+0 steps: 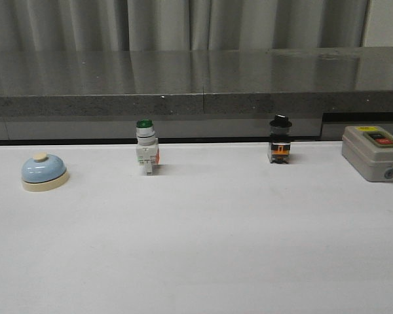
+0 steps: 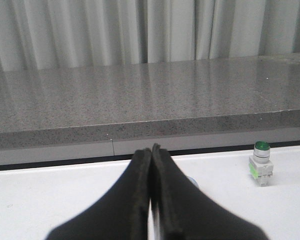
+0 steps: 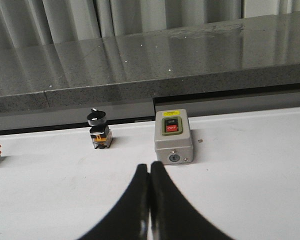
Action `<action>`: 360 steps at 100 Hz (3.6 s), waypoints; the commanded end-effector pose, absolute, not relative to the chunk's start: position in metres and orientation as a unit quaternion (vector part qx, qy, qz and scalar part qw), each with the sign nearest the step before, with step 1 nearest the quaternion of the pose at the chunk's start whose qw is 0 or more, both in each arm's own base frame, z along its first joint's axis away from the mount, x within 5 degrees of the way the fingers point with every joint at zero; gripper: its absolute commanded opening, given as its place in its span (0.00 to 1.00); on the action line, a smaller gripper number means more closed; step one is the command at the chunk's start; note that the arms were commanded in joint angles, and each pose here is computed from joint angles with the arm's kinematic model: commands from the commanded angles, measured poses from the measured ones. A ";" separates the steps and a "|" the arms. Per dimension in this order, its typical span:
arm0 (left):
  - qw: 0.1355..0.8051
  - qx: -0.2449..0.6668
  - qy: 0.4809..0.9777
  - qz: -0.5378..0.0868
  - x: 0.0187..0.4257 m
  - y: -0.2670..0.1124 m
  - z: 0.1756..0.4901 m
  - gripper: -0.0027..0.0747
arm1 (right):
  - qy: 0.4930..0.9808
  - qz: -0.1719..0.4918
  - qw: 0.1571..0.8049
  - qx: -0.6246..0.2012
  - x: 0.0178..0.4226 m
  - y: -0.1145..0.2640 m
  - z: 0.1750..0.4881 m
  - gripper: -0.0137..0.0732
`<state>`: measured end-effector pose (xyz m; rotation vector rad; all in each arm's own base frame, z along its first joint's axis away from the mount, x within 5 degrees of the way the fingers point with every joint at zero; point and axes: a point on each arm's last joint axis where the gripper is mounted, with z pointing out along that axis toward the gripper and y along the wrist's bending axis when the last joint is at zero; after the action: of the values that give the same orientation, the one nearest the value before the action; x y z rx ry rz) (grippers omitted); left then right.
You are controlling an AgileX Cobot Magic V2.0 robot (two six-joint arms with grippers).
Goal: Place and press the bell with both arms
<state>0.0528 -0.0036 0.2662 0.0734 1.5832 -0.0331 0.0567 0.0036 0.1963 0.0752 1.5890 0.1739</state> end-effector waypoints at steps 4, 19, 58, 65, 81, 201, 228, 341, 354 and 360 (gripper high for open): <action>0.698 0.017 0.715 -0.038 0.062 -0.005 0.312 0.01 | 0.669 0.079 0.738 0.033 0.054 0.003 0.211 0.08; 0.636 0.012 0.770 -0.056 0.084 -0.009 0.343 0.01 | 0.669 0.079 0.738 0.033 0.054 0.003 0.211 0.08; 0.445 0.021 0.894 -0.053 0.156 -0.016 0.357 0.01 | 0.669 0.079 0.738 0.033 0.054 0.003 0.211 0.08; 0.425 0.021 0.904 -0.052 0.166 -0.016 0.351 0.01 | 0.669 0.079 0.738 0.033 0.054 0.003 0.211 0.08; 0.389 0.020 0.920 -0.051 0.184 -0.018 0.338 0.01 | 0.669 0.079 0.738 0.033 0.054 0.003 0.211 0.08; 0.338 0.064 0.937 -0.058 0.310 -0.045 0.298 0.86 | 0.669 0.079 0.738 0.033 0.054 0.003 0.211 0.08; 0.314 0.087 0.944 -0.057 0.367 -0.066 0.273 0.86 | 0.669 0.079 0.738 0.033 0.054 0.003 0.211 0.08; 0.228 0.099 0.968 -0.036 0.417 -0.071 0.190 0.36 | 0.669 0.079 0.738 0.033 0.054 0.003 0.211 0.08; 0.214 0.101 0.971 -0.035 0.414 -0.071 0.191 0.30 | 0.669 0.079 0.738 0.033 0.054 0.003 0.211 0.08; 0.209 0.101 0.972 -0.035 0.411 -0.070 0.196 0.30 | 0.669 0.079 0.738 0.033 0.054 0.003 0.211 0.08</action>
<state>0.4127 -0.0685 0.1603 0.2832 2.7714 -0.0891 0.0567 0.0036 0.1963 0.0752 1.5890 0.1739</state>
